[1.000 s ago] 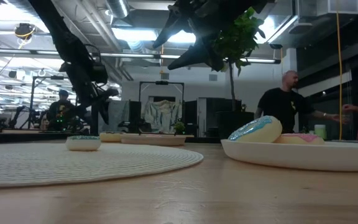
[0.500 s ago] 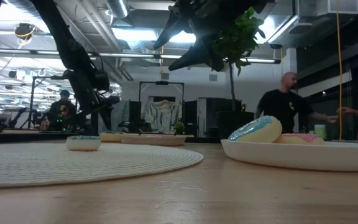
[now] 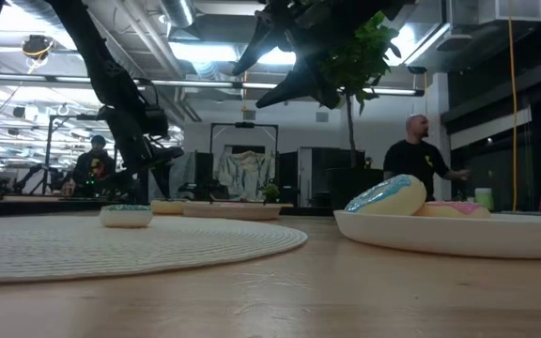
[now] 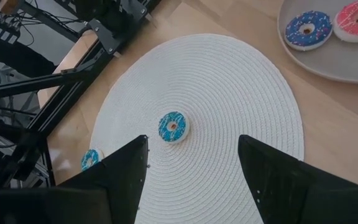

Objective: Pick & Place donuts
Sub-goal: Put the large black donut on the white plate

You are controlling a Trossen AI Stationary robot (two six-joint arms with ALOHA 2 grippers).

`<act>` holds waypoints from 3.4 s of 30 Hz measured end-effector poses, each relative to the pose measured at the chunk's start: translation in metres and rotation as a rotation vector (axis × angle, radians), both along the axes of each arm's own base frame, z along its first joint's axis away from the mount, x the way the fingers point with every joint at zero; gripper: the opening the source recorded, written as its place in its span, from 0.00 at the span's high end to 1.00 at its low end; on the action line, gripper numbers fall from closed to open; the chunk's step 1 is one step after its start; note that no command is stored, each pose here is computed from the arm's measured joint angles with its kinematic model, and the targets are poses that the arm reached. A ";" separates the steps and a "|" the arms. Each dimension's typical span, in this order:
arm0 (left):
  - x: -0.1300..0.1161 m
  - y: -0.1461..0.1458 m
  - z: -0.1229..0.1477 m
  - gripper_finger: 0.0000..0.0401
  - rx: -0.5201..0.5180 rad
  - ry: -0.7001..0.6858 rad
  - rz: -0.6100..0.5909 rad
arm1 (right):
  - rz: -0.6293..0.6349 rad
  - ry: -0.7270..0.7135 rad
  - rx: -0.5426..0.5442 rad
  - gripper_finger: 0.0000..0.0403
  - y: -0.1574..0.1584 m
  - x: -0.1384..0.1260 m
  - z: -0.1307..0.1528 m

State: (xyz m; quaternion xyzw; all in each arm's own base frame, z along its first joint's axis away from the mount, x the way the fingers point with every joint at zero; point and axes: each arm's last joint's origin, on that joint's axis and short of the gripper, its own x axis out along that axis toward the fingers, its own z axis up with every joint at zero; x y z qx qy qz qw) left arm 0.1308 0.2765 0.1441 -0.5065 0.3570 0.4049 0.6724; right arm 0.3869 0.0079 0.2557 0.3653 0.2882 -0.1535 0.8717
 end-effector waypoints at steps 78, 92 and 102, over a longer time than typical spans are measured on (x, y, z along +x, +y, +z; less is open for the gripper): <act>0.022 -0.100 0.164 0.74 0.306 -0.373 -0.136 | -0.089 -0.454 0.085 0.38 -0.030 0.018 0.039; 0.033 -0.144 0.186 0.74 0.306 -0.475 -0.198 | -0.158 -0.541 0.087 0.24 -0.057 0.017 0.046; 0.051 -0.168 0.187 0.74 0.263 -0.510 -0.261 | -0.221 -0.543 0.090 0.23 -0.073 0.015 0.046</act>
